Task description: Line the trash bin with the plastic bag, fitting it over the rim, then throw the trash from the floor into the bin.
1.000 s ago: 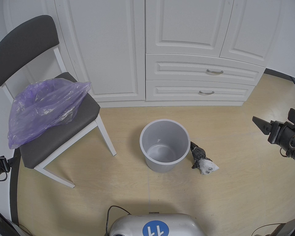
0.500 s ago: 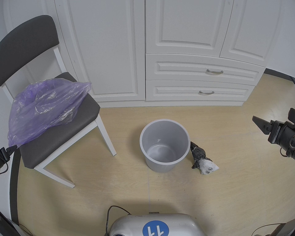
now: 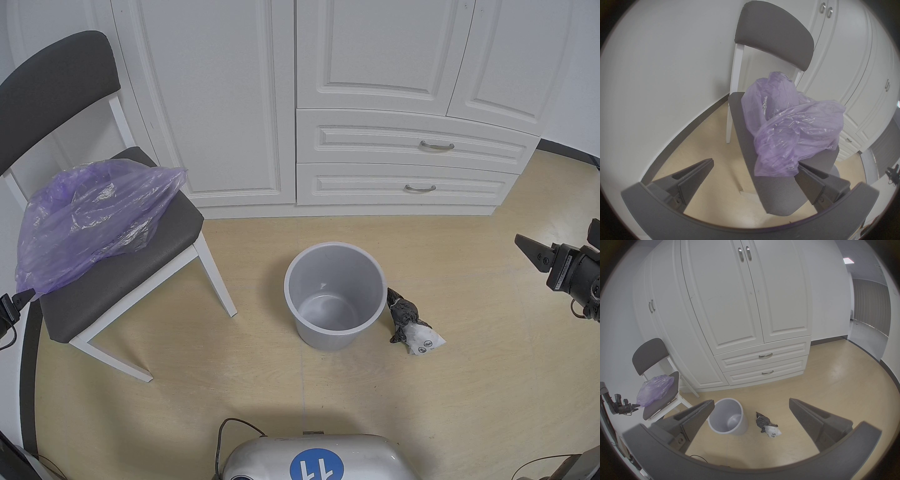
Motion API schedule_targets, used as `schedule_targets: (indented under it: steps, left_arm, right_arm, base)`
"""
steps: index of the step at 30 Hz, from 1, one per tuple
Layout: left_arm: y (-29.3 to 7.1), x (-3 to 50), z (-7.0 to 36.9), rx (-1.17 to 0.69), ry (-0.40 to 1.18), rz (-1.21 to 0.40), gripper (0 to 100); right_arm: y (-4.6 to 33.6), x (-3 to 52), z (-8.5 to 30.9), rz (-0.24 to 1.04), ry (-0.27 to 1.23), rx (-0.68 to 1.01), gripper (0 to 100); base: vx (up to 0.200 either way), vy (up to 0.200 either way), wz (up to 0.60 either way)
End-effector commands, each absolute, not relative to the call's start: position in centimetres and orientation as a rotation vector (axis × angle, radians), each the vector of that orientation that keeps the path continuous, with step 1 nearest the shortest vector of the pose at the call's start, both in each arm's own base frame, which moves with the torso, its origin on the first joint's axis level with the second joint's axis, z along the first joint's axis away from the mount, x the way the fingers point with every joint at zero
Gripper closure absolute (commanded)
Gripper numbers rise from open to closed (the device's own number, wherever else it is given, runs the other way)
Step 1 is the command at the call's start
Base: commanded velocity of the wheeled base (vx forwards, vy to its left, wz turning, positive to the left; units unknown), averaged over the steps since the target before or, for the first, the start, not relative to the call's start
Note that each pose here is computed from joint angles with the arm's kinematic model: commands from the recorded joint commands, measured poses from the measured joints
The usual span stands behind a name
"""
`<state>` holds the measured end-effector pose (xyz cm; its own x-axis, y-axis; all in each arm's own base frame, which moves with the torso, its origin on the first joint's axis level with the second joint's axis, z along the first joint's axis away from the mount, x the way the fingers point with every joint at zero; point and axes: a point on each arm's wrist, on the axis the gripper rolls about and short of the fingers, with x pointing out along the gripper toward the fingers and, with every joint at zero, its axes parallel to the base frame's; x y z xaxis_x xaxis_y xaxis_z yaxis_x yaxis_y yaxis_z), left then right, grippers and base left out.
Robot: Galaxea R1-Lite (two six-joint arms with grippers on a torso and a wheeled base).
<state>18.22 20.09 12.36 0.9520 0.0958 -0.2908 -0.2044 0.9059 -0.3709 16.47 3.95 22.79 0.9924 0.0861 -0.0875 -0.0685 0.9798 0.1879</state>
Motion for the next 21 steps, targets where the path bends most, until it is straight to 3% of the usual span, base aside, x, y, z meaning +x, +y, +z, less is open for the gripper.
schedule_targets:
  steps: [1, 17, 21]
  left_arm:
    - [19.5, 18.6, 13.4, -0.405, 0.248, 0.141, 0]
    - [17.4, 20.4, 14.9, -0.334, 0.209, 0.147, 0]
    - [16.2, 20.6, 17.2, -0.397, 0.109, 0.138, 0]
  right_arm:
    - [3.9, 16.4, 22.9, 0.079, 0.091, 0.187, 0]
    - [3.8, 16.1, 23.1, 0.08, 0.076, 0.189, 0]
    - [3.8, 16.1, 23.1, 0.08, 0.076, 0.189, 0]
  base:
    - [0.0, 0.0, 0.0]
    - [0.0, 0.0, 0.0]
    - [0.0, 0.0, 0.0]
